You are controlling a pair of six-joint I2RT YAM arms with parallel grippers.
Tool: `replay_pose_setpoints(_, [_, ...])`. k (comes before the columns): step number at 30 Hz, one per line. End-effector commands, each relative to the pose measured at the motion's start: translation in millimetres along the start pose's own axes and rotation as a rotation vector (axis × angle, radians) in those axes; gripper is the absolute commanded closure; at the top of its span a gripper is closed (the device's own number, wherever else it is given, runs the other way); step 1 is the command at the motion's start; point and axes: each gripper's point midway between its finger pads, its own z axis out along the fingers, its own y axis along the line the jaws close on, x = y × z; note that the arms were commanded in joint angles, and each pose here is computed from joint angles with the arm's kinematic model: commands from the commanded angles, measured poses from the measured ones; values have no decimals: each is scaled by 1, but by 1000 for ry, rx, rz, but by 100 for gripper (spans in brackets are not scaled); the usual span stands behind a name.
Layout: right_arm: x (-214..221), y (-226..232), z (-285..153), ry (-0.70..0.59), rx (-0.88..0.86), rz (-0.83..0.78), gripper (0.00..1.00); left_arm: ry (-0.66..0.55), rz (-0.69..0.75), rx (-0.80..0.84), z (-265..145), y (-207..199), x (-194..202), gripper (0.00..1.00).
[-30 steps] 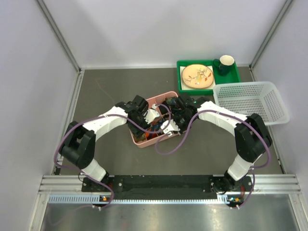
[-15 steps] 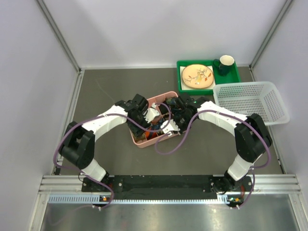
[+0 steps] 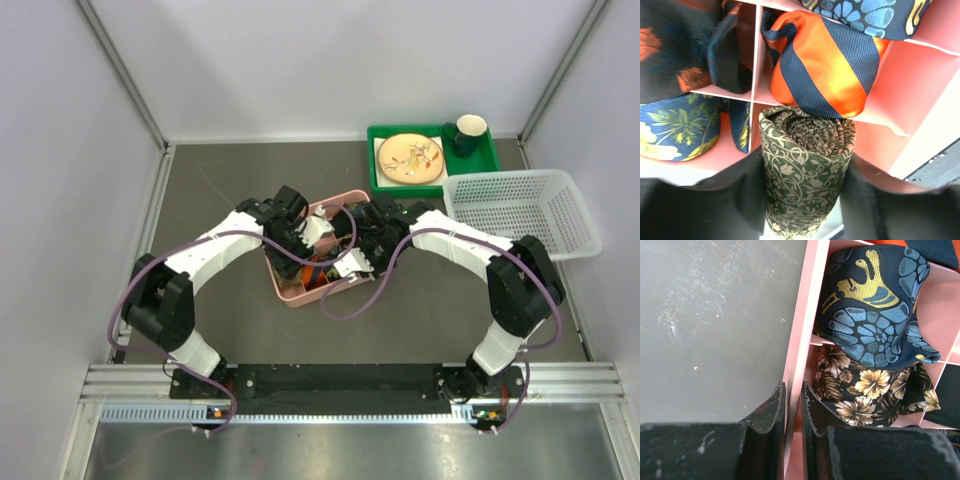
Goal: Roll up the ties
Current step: Place the tie in the storage box.
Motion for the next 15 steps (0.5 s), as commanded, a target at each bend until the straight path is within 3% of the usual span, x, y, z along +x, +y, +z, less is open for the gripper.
replay_pose_setpoints(1, [-19, 18, 4, -79, -82, 36, 100, 3, -5, 44, 8, -11, 11, 60])
replay_pose_setpoints(5, [-18, 20, 5, -77, -87, 39, 100, -9, -1, 42, 16, -12, 15, 72])
replay_pose_setpoints(8, [-17, 20, 5, -74, -87, 38, 100, -7, -11, 45, 24, -13, 16, 72])
replay_pose_setpoints(10, [-17, 19, 5, -72, -85, 33, 100, -10, -9, 49, 26, -13, 16, 67])
replay_pose_setpoints(11, [-17, 19, 5, -72, -85, 35, 100, -7, -7, 47, 26, -13, 17, 58])
replay_pose_setpoints(15, [-17, 19, 5, -68, -86, 34, 100, -18, -2, 31, 19, -11, 14, 41])
